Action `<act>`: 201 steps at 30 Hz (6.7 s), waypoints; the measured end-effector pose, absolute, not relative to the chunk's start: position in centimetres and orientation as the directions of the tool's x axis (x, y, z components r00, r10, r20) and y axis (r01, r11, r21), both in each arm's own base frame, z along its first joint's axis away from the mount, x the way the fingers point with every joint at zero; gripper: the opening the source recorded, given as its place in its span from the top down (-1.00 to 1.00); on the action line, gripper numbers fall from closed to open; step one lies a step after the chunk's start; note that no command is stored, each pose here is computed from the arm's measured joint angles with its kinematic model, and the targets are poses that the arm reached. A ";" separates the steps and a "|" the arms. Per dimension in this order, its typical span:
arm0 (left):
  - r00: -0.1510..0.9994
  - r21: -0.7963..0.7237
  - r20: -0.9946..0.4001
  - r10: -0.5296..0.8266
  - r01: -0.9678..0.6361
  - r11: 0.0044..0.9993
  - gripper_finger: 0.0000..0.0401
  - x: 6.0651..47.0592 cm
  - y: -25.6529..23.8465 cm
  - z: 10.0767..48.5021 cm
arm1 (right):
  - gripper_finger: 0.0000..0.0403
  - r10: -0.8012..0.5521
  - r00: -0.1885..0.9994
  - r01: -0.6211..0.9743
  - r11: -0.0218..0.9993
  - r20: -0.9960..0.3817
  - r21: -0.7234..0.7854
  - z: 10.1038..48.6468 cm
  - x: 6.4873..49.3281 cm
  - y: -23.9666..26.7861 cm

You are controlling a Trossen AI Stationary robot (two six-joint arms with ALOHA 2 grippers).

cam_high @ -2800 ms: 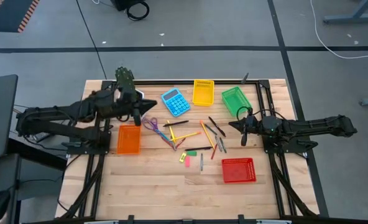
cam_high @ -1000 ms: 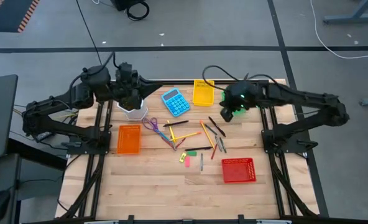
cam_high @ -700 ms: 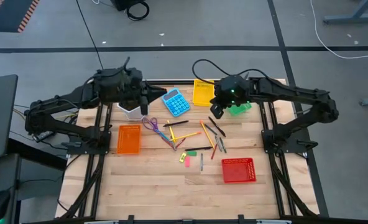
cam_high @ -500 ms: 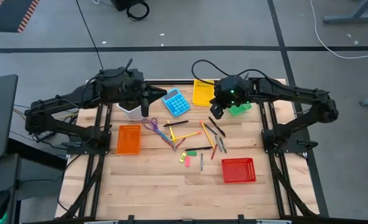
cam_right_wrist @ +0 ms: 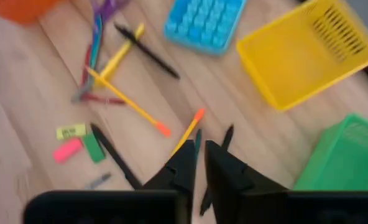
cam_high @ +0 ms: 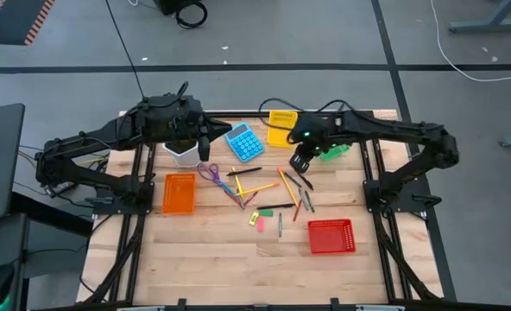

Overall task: Sort crayons/erasers/pens/pencils in bins
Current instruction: Put the top right black pen into the green bin

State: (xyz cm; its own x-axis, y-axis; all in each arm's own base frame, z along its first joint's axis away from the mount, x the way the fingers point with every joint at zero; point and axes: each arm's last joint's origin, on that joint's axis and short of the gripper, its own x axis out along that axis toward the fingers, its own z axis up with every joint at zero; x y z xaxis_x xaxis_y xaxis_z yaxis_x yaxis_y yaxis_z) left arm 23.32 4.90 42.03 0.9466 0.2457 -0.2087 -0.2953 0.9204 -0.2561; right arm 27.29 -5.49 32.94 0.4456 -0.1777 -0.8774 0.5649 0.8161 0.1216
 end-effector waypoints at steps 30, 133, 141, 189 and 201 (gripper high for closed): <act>0.945 -0.442 -0.264 0.191 -0.295 0.847 0.87 23.4 3.7 41.5 | 0.28 0.050 -0.044 0.681 0.732 -0.998 0.007 19.0 32.6 -10.9; 0.938 -0.458 -0.288 0.192 -0.311 0.833 0.88 23.4 3.7 41.2 | 0.73 0.086 0.017 0.691 0.719 -0.996 0.073 18.2 29.3 -7.7; 0.938 -0.458 -0.288 0.192 -0.310 0.833 0.92 23.4 3.7 41.2 | 0.73 0.009 0.141 0.733 0.671 -0.990 0.110 22.4 27.4 -8.6; 0.938 -0.448 -0.287 0.193 -0.310 0.839 0.89 23.4 3.8 41.2 | 0.73 -0.126 -0.060 0.637 0.759 -0.990 -0.135 21.6 20.1 -20.2; 0.938 -0.454 -0.287 0.194 -0.311 0.835 0.89 23.4 3.8 41.2 | 0.72 -0.112 -0.069 0.585 0.800 -0.991 -0.131 21.1 20.3 -20.3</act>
State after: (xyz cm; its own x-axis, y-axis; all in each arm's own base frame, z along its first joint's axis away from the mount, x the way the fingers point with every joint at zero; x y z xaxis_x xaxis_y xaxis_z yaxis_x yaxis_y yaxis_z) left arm 23.37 3.77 41.24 0.9381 0.1940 -0.2868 -0.3113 0.8351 -0.4536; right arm 20.31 -20.27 21.07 -0.0689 -0.1124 -0.9913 0.5854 0.8000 -0.1314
